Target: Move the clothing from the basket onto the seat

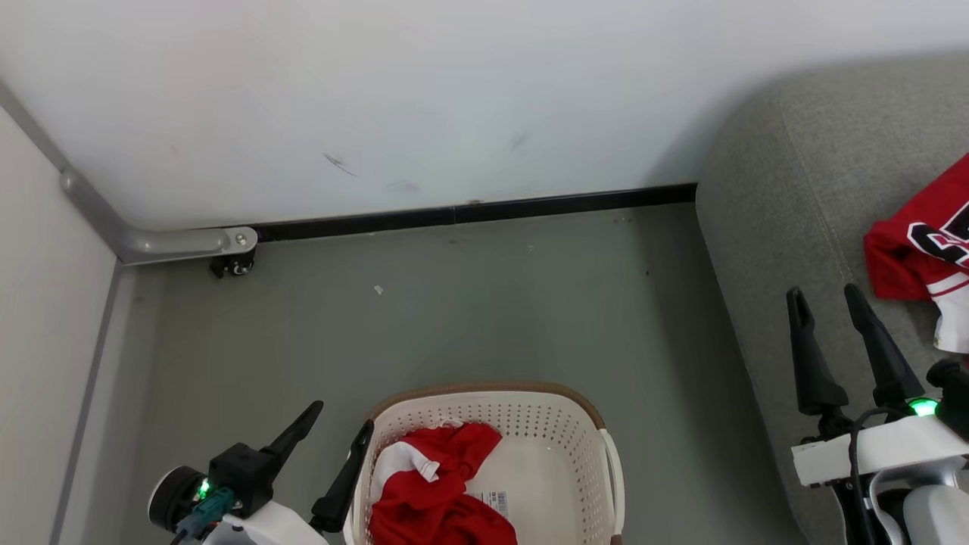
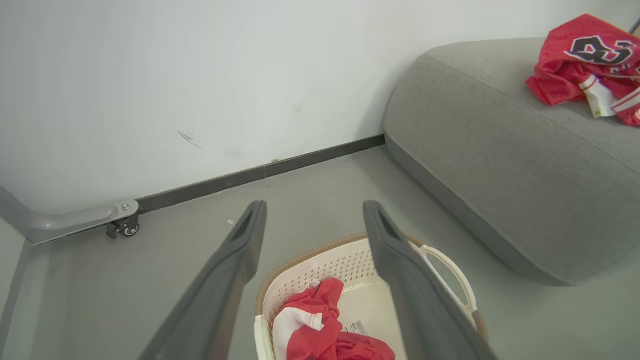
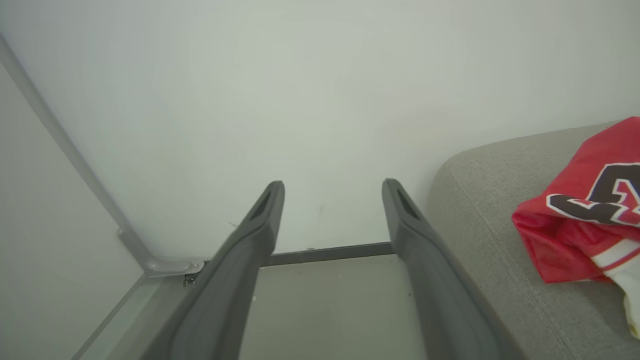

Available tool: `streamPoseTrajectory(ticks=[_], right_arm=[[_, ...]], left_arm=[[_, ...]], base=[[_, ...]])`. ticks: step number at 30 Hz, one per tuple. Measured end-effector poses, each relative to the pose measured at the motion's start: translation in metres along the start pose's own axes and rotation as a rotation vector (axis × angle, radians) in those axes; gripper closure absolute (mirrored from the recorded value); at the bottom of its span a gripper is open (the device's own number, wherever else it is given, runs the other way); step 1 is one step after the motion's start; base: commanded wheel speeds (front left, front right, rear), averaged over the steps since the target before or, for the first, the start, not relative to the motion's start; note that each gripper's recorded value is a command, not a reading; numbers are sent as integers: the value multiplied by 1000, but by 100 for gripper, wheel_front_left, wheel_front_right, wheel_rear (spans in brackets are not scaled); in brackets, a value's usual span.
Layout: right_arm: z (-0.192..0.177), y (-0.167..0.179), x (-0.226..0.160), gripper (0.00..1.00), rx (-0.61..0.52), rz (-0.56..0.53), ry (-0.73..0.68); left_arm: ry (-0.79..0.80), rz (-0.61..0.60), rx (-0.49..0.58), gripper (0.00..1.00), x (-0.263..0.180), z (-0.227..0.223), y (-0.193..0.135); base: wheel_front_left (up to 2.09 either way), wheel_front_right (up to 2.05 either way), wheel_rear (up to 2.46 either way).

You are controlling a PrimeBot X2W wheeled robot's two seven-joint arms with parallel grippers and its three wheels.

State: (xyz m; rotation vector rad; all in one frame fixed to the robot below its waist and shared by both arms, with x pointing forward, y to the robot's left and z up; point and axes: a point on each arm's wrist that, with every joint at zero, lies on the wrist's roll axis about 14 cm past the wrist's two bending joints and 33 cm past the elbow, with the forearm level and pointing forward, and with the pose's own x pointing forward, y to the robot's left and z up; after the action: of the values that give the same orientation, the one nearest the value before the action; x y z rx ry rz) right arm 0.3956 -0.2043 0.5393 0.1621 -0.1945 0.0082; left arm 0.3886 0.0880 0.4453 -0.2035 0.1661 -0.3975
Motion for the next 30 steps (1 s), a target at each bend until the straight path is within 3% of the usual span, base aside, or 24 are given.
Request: streamPoseTrajectory(ticks=[15, 30], right_arm=[[-10, 4, 44, 0, -6, 25, -20], [-39, -4, 74, 0, -13, 13, 7]], left_arm=[[223, -142, 113, 0, 27, -57, -7], [343, -315, 231, 0, 59, -103, -18]], base=[[0, 0, 0], [0, 0, 0]])
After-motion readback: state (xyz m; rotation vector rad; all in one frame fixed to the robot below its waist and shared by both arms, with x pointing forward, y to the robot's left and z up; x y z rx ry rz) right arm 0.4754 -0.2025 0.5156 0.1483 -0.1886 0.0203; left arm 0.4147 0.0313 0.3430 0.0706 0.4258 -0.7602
